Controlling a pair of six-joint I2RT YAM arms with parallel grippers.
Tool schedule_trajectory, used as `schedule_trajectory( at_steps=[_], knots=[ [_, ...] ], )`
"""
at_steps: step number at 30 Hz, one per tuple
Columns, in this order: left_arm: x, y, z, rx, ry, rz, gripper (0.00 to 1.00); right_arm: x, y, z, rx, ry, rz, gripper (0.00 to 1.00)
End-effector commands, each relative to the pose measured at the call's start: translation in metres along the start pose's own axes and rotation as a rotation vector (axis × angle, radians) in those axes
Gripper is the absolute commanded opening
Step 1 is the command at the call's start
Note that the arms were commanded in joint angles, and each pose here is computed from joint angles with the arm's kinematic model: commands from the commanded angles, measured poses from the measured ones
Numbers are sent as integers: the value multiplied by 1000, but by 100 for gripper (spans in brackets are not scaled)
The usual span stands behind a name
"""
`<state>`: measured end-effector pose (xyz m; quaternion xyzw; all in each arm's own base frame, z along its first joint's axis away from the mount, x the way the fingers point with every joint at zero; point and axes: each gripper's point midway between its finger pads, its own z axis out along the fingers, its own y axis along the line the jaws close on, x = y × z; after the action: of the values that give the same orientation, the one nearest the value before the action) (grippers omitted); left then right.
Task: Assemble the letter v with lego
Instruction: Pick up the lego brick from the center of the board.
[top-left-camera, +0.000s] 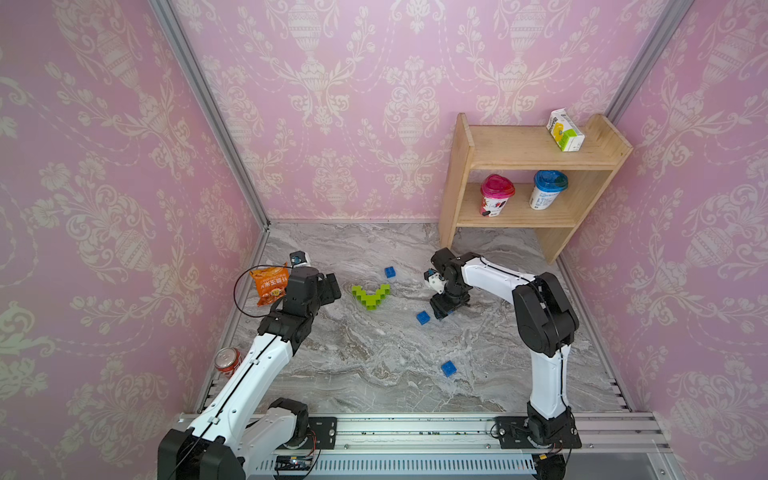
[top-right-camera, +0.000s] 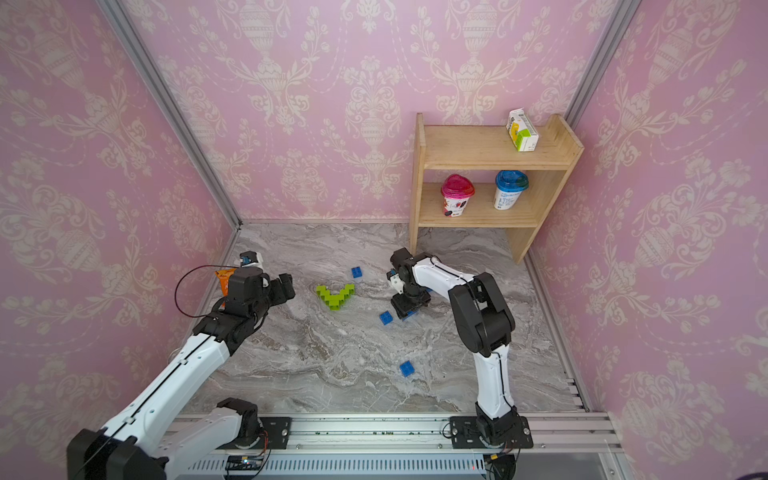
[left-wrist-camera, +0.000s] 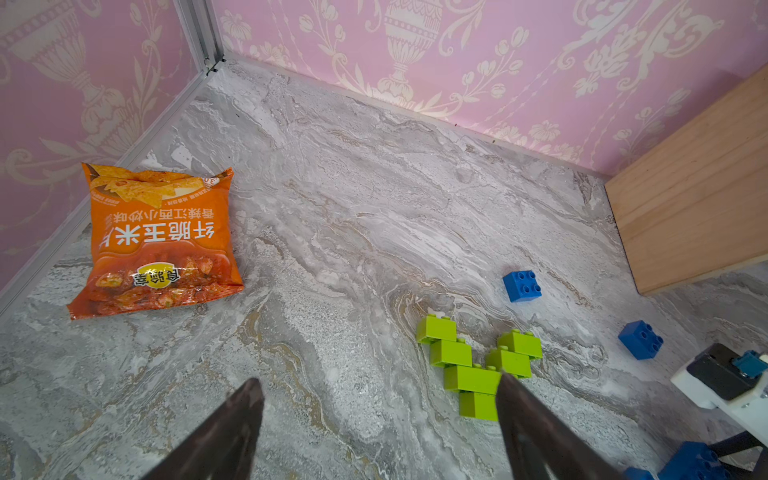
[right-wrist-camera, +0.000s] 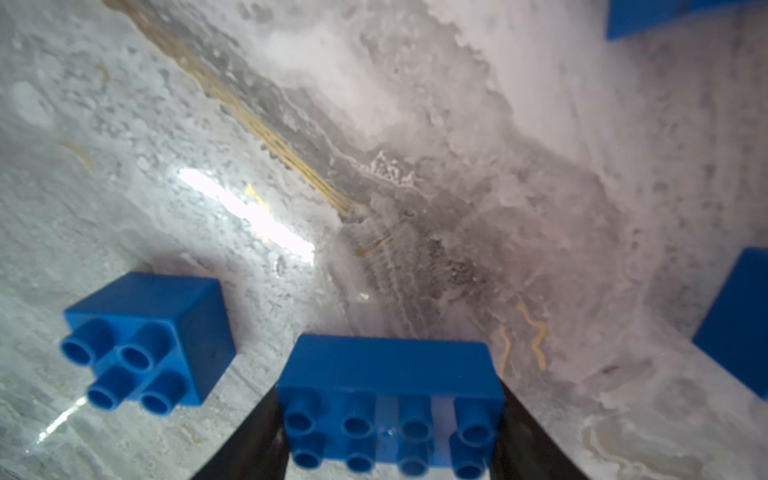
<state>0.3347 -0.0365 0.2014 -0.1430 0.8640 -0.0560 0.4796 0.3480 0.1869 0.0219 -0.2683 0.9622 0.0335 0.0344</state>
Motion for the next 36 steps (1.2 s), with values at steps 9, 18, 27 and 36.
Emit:
schedule_trajectory(
  at_steps=[9, 18, 27, 36],
  knots=[
    [-12, 3, -4, -23, -23, 5, 88, 5, 25, 3, 6, -12, 76, 52],
    [-12, 4, -4, -26, -27, 10, 89, 18, 48, -5, -44, -6, 121, 50],
    [-10, 0, 2, -14, -9, 17, 89, 36, 17, -52, 166, -3, 390, 49],
    [-6, -9, 11, 32, 4, 17, 89, -6, 64, -62, 73, -227, 708, 0]
  ],
)
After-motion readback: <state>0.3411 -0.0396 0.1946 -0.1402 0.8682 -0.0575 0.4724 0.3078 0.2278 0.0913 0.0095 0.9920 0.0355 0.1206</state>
